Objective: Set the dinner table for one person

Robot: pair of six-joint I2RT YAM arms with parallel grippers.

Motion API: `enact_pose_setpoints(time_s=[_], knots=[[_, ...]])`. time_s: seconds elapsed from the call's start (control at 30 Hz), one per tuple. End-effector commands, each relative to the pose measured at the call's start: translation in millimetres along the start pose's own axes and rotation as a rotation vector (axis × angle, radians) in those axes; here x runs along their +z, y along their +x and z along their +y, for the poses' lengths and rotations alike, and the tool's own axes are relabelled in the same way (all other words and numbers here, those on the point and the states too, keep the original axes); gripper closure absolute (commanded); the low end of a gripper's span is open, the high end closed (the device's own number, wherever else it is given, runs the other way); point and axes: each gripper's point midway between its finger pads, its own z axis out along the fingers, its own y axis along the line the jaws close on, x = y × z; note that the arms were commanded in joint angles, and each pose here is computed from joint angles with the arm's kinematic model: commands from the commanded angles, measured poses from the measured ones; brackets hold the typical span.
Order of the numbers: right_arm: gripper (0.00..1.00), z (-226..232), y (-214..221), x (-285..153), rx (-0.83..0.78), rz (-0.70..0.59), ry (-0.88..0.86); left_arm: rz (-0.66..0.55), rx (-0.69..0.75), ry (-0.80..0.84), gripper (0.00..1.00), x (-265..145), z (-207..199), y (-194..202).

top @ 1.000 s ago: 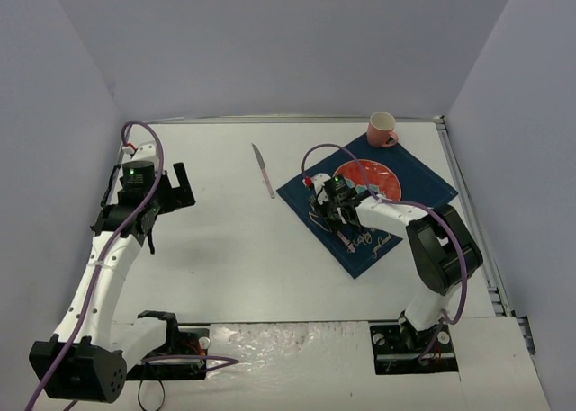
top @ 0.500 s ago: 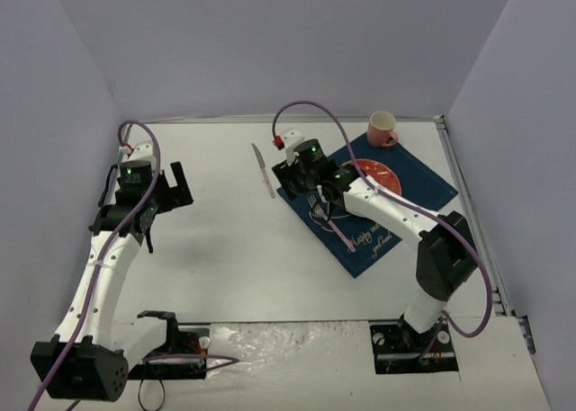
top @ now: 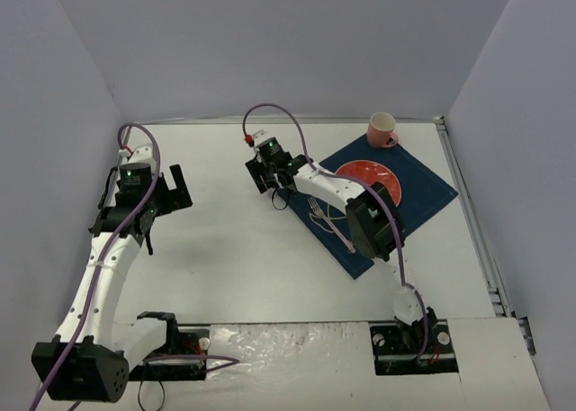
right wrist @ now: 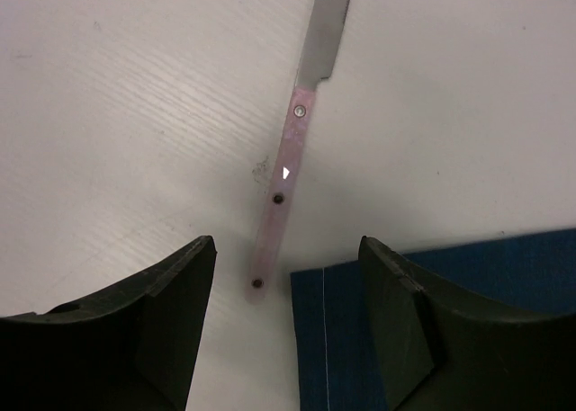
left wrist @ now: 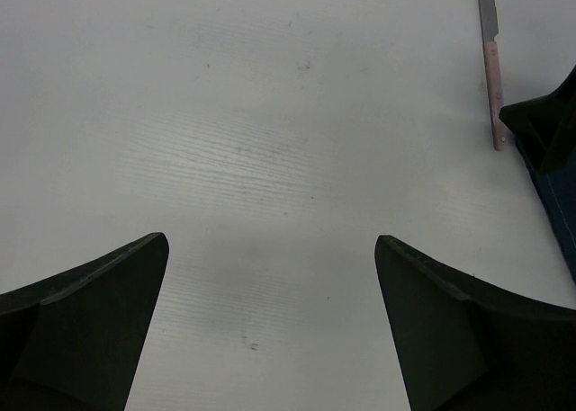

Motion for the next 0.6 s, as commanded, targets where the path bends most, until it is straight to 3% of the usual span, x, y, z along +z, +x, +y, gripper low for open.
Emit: enact_pose_setpoints(time_s=[0.0,0.3,0.57], knots=[[0.4,-5,-56,-3,0.03,-0.136,0.037,-0.062,-0.017,0.014,0.03,-6,-2,-17],[0.44,-1,-38,41,0.052,-0.108,0.023,-0.062,-0.022,0.016,0.03,-5,-2,-17],[0.54,-9,-29,61,0.071,-0.098,0.037,-0.061,-0.027,0.016,0.03,-5,-1,-17]])
